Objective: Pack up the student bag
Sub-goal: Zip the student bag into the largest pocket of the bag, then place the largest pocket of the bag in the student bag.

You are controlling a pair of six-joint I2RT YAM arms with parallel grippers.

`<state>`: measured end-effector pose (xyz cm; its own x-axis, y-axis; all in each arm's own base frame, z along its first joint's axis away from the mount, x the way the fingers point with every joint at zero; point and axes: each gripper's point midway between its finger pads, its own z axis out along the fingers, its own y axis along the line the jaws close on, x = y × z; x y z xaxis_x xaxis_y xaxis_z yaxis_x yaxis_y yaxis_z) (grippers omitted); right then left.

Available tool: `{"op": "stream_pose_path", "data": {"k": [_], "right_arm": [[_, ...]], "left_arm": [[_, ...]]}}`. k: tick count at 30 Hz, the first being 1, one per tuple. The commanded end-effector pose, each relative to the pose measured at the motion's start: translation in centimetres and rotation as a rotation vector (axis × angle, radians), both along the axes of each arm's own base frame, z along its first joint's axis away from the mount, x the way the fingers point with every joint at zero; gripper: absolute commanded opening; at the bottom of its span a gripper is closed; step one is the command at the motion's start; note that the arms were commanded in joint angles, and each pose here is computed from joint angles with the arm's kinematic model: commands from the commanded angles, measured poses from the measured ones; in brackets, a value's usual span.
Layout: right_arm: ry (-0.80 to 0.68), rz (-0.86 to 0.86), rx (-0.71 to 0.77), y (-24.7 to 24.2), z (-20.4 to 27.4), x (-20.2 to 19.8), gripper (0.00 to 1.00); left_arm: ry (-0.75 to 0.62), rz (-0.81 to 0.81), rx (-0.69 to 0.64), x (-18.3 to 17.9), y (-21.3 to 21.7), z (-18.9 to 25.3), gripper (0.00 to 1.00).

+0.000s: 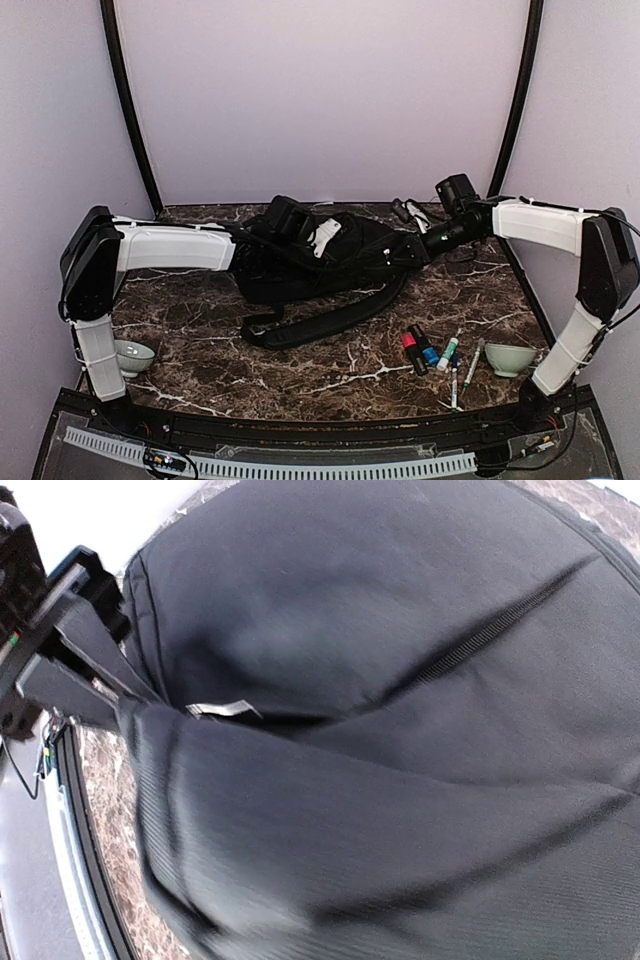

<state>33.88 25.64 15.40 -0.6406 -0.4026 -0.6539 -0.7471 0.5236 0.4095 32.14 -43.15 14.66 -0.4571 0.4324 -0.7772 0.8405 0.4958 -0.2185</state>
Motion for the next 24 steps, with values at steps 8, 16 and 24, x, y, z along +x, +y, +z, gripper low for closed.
{"op": "stream_pose_path", "data": {"k": [8,16,24], "right_arm": [[0.055,-0.129,-0.138,-6.0,-6.1,1.3,0.0],[-0.006,-0.006,-0.028,-3.0,-4.1,-1.3,0.07],[-0.012,0.064,-0.053,-1.8,-4.8,-3.7,0.28]], "left_arm": [[-0.053,0.097,0.18,-0.6,7.9,-0.6,0.0],[-0.039,0.007,0.071,-2.1,5.3,-0.7,0.44],[-0.285,-0.185,0.129,-3.7,1.0,0.1,0.88]]}}
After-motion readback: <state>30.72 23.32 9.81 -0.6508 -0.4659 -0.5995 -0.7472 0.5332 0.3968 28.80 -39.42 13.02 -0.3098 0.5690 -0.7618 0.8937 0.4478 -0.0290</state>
